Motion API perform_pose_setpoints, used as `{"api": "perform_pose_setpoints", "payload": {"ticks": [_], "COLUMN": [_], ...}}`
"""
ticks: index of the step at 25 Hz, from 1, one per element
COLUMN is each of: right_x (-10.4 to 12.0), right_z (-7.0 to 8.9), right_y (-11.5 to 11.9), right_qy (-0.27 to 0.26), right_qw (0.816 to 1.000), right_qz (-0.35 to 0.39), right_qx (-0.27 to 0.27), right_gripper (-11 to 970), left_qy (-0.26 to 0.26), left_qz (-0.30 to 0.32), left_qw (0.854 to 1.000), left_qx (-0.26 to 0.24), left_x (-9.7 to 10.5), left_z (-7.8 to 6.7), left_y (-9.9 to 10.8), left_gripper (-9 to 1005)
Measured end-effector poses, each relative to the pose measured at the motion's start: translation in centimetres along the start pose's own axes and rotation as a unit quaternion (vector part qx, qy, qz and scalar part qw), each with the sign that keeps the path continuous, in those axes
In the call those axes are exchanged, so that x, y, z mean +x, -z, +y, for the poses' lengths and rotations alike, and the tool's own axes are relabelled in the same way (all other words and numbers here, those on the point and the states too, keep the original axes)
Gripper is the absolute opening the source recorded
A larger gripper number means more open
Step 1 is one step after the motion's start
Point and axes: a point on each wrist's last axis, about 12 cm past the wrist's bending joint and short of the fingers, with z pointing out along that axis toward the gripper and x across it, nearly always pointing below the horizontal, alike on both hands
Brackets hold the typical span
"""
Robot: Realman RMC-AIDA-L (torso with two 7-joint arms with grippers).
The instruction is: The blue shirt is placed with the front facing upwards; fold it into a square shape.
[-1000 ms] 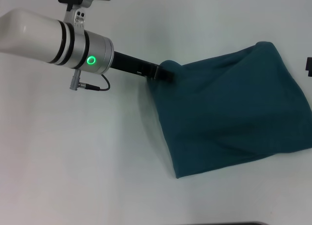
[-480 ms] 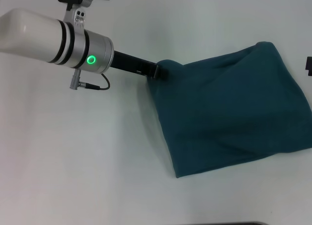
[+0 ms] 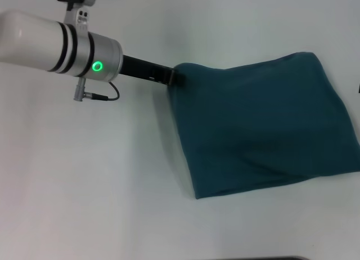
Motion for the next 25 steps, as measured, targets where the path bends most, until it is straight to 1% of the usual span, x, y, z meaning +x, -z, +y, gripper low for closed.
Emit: {"api": "perform_pose_setpoints", "payload": {"ticks": [9,10,13,21,25], "right_x": [0.5,0.4,0.3,0.1,0.6], "right_z": [0.0,0.0,0.0,0.1,-0.3], "right_y": [0.6,0.6,0.5,0.4,0.5], "right_qy": [0.0,0.0,0.001,-0.001,-0.017], "right_qw": [1.0,1.0,1.0,1.0,0.999], "right_qz": [-0.005,-0.005,-0.005,0.004,0.029], "right_qx": [-0.002,-0.002,-0.004,-0.003,0.011], "right_gripper": [776,776,775,776,776], "left_qy": [0.007,0.009,0.01,0.001,-0.003], "left_qz": [-0.004,-0.006,-0.004,0.0,-0.001], "left_qw": [1.0,1.0,1.0,1.0,1.0], "left_qx": [-0.015,-0.019,-0.02,-0.013,-0.01], "left_x": [0.1,0.1,0.0,-0.2,-0.5], "left_z": [1.2,1.6,2.0,1.7,1.6], "left_y": [1.0,1.5,1.9,2.2,2.5], "left_gripper": [1,1,1,0,0]}}
